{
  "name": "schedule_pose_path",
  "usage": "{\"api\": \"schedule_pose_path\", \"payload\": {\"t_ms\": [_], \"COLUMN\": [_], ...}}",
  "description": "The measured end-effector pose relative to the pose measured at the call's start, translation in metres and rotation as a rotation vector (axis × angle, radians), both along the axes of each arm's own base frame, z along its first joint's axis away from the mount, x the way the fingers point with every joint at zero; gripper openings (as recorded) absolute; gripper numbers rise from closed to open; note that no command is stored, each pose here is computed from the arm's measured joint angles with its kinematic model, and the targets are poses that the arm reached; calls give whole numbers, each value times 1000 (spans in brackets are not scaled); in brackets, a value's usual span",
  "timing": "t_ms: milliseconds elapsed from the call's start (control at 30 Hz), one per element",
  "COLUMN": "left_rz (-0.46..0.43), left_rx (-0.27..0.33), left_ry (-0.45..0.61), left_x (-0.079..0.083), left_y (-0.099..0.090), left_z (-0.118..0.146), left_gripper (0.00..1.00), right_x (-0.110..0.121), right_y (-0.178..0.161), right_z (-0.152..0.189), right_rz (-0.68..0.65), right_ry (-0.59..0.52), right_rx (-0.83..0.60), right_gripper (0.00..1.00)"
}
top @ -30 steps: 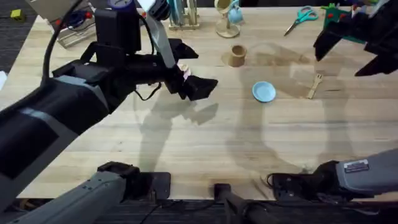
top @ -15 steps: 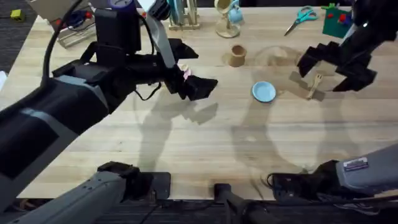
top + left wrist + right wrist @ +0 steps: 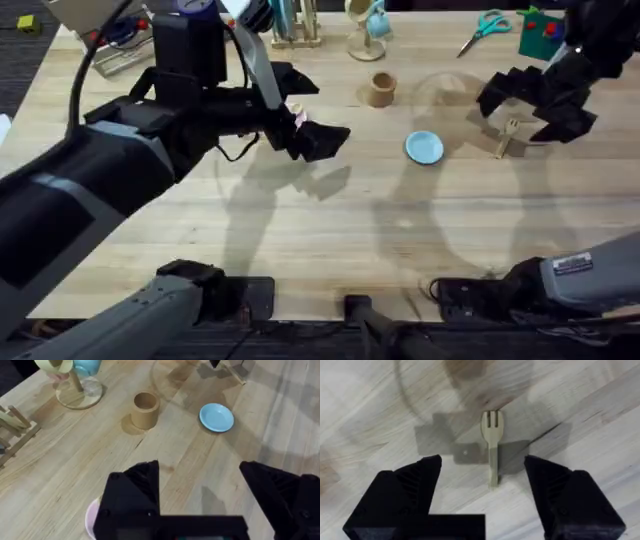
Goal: Pick up a utensil and set it on the pink plate, then put the other utensil in the container.
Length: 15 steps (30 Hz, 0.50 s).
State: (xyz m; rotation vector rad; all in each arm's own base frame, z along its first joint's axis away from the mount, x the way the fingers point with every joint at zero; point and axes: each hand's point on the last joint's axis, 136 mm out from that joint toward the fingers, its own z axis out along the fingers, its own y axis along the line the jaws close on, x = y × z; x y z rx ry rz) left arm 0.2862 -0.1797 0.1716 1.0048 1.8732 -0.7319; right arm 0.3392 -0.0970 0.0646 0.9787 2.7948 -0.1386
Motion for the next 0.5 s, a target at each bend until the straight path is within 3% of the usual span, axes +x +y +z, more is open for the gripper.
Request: {"api": "schedule_pose_path", "payload": {"t_ms": [500], "left_rz": [0], "left_rx": [0], "left_ry": [0], "left_x": [0], "left_y": [0], "left_z": [0], "left_gripper": [975], "right_x": [2], "right_y": [-2], "right_z": [-27], "right_rz": [-6], "right_ry": [54], "right_rx": [22], "right_gripper": [994]}}
